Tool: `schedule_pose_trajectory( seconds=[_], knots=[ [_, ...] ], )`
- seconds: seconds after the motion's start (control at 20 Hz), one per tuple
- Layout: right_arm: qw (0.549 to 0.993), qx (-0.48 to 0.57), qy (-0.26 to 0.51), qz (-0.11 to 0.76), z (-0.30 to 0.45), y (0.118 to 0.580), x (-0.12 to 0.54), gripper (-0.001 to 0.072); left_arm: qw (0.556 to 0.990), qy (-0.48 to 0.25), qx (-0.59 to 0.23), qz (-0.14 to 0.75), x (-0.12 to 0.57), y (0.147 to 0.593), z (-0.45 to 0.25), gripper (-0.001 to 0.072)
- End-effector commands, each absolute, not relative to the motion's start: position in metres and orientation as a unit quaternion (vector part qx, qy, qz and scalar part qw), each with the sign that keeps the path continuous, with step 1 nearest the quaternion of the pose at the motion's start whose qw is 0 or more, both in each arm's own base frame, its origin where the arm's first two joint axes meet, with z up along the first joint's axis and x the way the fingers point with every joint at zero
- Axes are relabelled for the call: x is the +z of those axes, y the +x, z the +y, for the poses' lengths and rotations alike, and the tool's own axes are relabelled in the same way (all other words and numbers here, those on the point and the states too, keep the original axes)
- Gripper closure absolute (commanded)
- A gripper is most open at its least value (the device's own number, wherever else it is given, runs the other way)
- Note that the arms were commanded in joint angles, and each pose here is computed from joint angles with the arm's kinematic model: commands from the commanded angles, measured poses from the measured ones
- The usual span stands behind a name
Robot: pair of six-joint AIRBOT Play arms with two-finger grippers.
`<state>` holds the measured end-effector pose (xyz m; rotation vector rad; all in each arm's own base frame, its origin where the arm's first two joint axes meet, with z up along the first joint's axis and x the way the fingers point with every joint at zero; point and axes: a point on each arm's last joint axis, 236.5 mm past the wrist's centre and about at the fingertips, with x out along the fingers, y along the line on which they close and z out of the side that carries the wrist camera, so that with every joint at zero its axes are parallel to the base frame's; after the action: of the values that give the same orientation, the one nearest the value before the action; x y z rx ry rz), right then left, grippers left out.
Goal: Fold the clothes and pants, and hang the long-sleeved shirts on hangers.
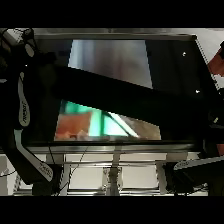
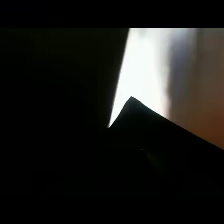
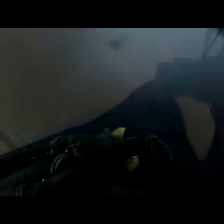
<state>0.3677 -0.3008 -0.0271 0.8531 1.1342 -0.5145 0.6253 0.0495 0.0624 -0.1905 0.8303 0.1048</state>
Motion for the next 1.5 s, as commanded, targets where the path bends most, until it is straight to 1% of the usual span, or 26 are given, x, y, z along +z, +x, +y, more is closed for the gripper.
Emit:
schedule_pose_trajectory(
  seconds=[0.0,0.1,0.2,0.35,0.5,0.55,0.6,0.65,0.7,0.75,0.8,0.85,1.0,1.2,1.35,1.45],
  knots=[
    [0.736,-0.233,0.388,0.504,-0.301,0.376,-0.025,0.0302,0.914,-0.106,0.040,0.389,0.066,0.632,0.042,0.0268],
    [0.737,-0.230,0.390,0.502,-0.299,0.376,-0.021,0.0295,0.910,-0.105,0.041,0.398,0.062,0.628,0.042,0.0268],
    [0.740,-0.225,0.387,0.502,-0.296,0.375,-0.011,0.0295,0.896,-0.103,0.048,0.429,0.052,0.615,0.051,0.0267],
    [0.749,-0.203,0.372,0.508,-0.288,0.374,0.019,0.0295,0.851,-0.116,0.072,0.507,0.028,0.575,0.080,0.0267],
    [0.761,-0.173,0.348,0.519,-0.269,0.373,0.052,0.0295,0.797,-0.146,0.098,0.577,0.005,0.530,0.113,0.0263],
    [0.763,-0.166,0.343,0.522,-0.262,0.374,0.059,0.0294,0.782,-0.161,0.100,0.594,-0.003,0.519,0.120,0.0182],
    [0.765,-0.157,0.336,0.526,-0.253,0.375,0.064,0.0294,0.766,-0.177,0.092,0.611,-0.013,0.508,0.123,0.0134],
    [0.765,-0.147,0.330,0.533,-0.243,0.377,0.067,0.0293,0.753,-0.190,0.076,0.626,-0.022,0.499,0.123,0.0134],
    [0.763,-0.137,0.326,0.541,-0.232,0.378,0.067,0.0249,0.741,-0.209,0.056,0.636,-0.032,0.493,0.120,0.0134],
    [0.759,-0.124,0.321,0.553,-0.220,0.379,0.067,0.0140,0.733,-0.231,0.039,0.639,-0.040,0.490,0.117,0.0133],
    [0.754,-0.112,0.316,0.565,-0.208,0.380,0.066,0.0066,0.728,-0.254,0.019,0.637,-0.046,0.491,0.112,0.0133],
    [0.751,-0.099,0.309,0.575,-0.196,0.383,0.066,0.0030,0.725,-0.274,0.003,0.632,-0.051,0.495,0.108,0.0133],
    [0.755,-0.074,0.287,0.585,-0.169,0.396,0.065,0.0031,0.728,-0.310,-0.030,0.611,-0.058,0.510,0.096,0.0131],
    [0.759,-0.055,0.266,0.591,-0.146,0.407,0.065,0.0031,0.722,-0.311,-0.033,0.617,-0.075,0.512,0.094,0.0122],
    [0.757,-0.056,0.270,0.593,-0.143,0.407,0.065,0.0032,0.717,-0.329,-0.058,0.612,-0.078,0.516,0.081,0.0116],
    [0.756,-0.057,0.272,0.593,-0.143,0.407,0.065,0.0033,0.714,-0.325,-0.063,0.616,-0.081,0.516,0.077,0.0115]
  ],
)
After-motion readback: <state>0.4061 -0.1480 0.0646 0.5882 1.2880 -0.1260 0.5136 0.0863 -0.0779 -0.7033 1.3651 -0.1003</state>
